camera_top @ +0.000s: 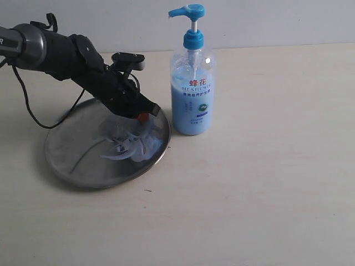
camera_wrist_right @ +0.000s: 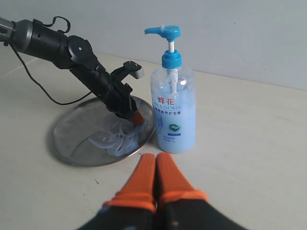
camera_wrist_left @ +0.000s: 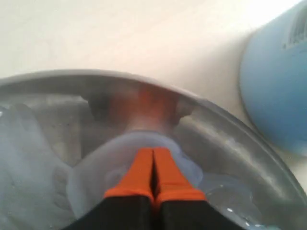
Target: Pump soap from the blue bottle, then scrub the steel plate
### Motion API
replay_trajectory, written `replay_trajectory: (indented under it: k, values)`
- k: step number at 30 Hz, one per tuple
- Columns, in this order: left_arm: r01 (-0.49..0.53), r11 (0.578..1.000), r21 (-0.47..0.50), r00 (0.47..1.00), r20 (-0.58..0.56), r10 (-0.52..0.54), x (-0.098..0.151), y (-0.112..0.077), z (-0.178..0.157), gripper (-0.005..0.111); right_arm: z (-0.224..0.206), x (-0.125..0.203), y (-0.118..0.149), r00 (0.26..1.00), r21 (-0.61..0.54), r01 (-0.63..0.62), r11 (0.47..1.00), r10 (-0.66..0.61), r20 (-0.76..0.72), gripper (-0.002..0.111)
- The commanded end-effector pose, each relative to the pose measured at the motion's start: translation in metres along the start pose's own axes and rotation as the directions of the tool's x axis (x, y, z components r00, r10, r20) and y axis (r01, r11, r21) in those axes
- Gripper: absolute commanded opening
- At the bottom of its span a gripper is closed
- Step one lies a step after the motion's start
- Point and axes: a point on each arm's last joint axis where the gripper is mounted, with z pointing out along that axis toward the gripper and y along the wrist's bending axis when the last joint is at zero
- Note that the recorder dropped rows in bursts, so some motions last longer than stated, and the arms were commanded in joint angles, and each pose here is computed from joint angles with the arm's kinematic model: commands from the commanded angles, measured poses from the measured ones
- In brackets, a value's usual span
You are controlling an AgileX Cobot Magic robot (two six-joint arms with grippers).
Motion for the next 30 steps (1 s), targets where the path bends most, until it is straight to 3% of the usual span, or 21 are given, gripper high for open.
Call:
replay_trajectory:
  k: [1,12,24,30]
  values:
    - [-0.031,0.999,-0.029,0.999,-0.028,0.030,0.010,0.005,0.012,0.000,0.000,0.000,0.000,1.000,-0.001,0.000,1.000,0.000,0.008,0.000]
    - [-0.038,0.994,-0.107,0.991,-0.135,0.023,0.020,0.012,0.011,0.000,0.000,0.000,0.000,1.000,-0.002,-0.002,1.000,0.002,0.008,0.000]
    - [-0.011,1.000,-0.016,0.941,-0.337,0.005,0.038,0.004,0.007,0.000,0.000,0.000,0.001,1.000,-0.011,-0.014,1.000,0.014,0.008,0.000]
    - [0.013,0.996,0.090,0.930,-0.366,0.021,0.041,-0.006,0.005,0.000,0.000,0.000,0.001,1.000,-0.011,-0.014,1.000,0.014,0.008,0.000]
